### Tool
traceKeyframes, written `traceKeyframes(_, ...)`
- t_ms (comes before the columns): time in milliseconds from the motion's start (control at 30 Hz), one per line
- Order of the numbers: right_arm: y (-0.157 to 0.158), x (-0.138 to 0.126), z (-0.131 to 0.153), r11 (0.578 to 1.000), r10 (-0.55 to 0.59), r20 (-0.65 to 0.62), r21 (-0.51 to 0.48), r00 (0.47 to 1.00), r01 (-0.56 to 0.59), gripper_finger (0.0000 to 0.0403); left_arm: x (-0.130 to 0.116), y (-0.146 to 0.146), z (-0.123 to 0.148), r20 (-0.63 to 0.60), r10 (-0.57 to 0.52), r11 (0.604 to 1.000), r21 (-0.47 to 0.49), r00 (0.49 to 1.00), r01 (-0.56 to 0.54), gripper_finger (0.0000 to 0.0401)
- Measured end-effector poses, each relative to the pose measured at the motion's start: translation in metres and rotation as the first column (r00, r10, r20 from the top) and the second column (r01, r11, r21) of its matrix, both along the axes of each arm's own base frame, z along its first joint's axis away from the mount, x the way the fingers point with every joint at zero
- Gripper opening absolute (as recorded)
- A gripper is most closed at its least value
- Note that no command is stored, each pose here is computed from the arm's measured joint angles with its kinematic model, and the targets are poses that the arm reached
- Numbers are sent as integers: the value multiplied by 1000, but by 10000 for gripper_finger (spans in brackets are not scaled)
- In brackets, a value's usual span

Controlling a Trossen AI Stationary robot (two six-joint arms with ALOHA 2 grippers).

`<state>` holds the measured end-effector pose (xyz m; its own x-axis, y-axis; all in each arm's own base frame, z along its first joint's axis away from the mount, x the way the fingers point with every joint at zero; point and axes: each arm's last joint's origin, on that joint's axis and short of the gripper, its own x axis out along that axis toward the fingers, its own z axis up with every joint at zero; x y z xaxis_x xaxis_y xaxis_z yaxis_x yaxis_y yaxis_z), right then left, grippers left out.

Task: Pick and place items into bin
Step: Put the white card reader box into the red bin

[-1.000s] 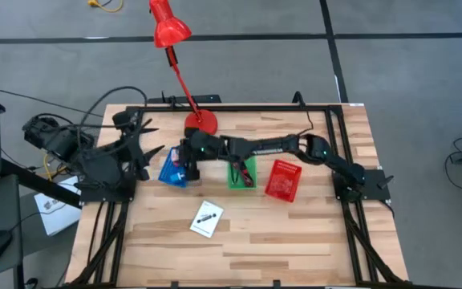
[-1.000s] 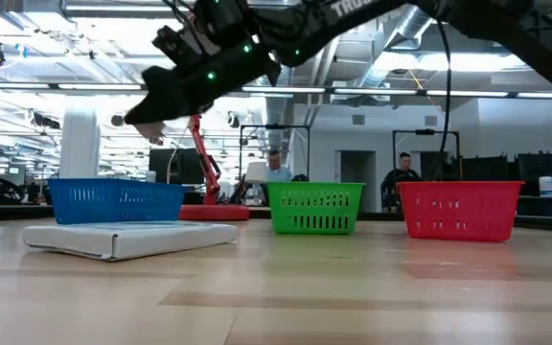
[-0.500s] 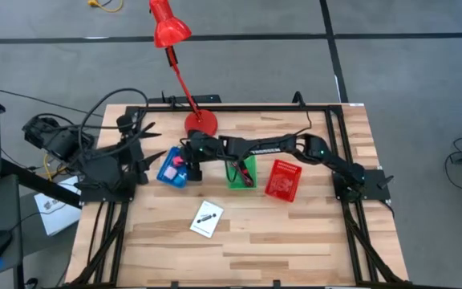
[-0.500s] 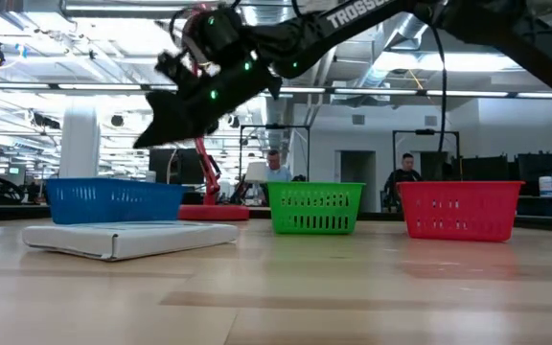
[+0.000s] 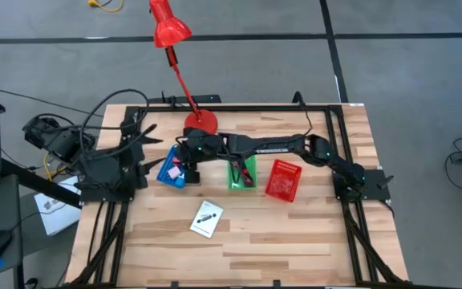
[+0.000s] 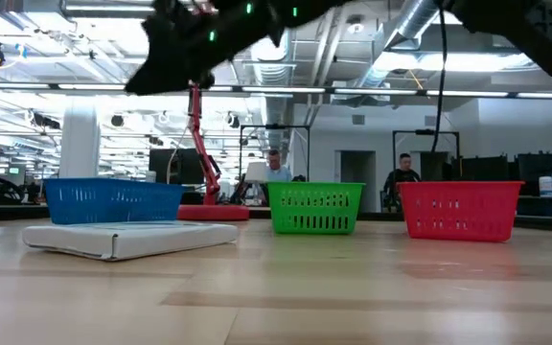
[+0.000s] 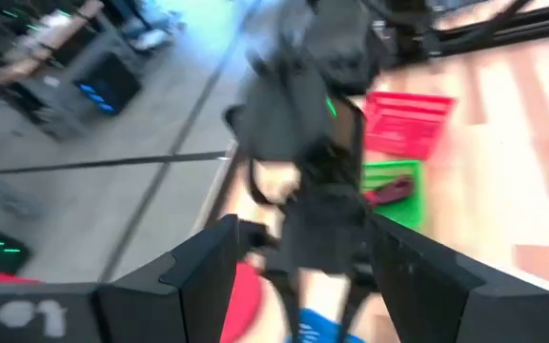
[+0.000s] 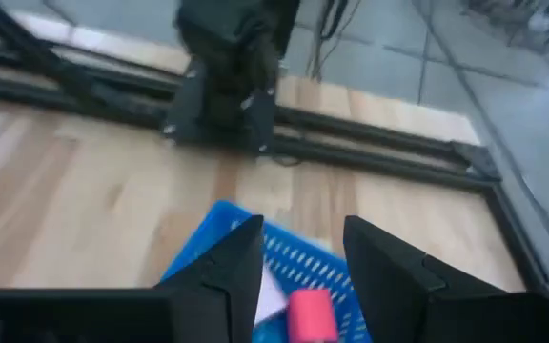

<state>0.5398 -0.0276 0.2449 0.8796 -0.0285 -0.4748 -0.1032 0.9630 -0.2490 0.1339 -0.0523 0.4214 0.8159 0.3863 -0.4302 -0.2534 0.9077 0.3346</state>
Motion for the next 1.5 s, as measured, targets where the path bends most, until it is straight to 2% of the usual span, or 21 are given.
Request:
traceKeyframes(133,13,-13,25,1000,19,-130,15,991,-17,136,5,-5,-3,-29,-54,997,-56,998,52,219)
traceKeyframes(300,27,-45,75,999,47,-246,19,968,-43,121,12,-10,-7,-73,-92,995,-43,993,89,219)
traceKeyframes(500,52,-103,108,996,61,-489,85,870,-22,118,31,-21,-15,-95,-73,995,-71,993,67,219)
traceKeyframes(600,68,-124,125,993,62,-516,118,854,-1,117,44,-27,-23,-144,-84,996,-47,986,78,219)
traceKeyframes(700,86,-129,126,989,69,-536,147,841,13,114,60,-36,-36,-228,-139,988,-96,964,120,219)
traceKeyframes(800,107,-132,116,989,92,-592,147,800,-5,112,74,-47,-49,-298,-193,973,-178,935,144,219)
traceKeyframes(900,124,-137,99,993,95,-700,121,707,-14,112,89,-57,-65,-333,-149,963,-264,931,60,219)
traceKeyframes(1000,131,-141,82,999,12,-793,36,609,26,110,100,-69,-82,-400,-129,950,-312,907,-2,219)
traceKeyframes(1100,132,-139,78,998,-36,-780,-1,625,57,107,111,-88,-102,-449,-108,954,-296,887,-34,219)
traceKeyframes(1167,133,-137,78,999,18,-769,38,639,19,107,120,-100,-117,-466,-81,955,-288,881,-65,219)
traceKeyframes(1300,131,-137,79,992,118,-779,119,615,-40,107,127,-118,-145,-543,-33,959,-253,839,-126,219)
traceKeyframes(1367,124,-144,85,993,98,-800,114,592,-11,107,119,-120,-151,-613,-18,965,-219,790,-148,219)
traceKeyframes(1433,115,-150,98,991,75,-777,127,625,38,107,104,-118,-151,-696,39,968,-151,717,-199,219)
traceKeyframes(1500,106,-161,117,987,60,-748,142,661,71,107,84,-112,-146,-746,150,960,-48,649,-277,219)
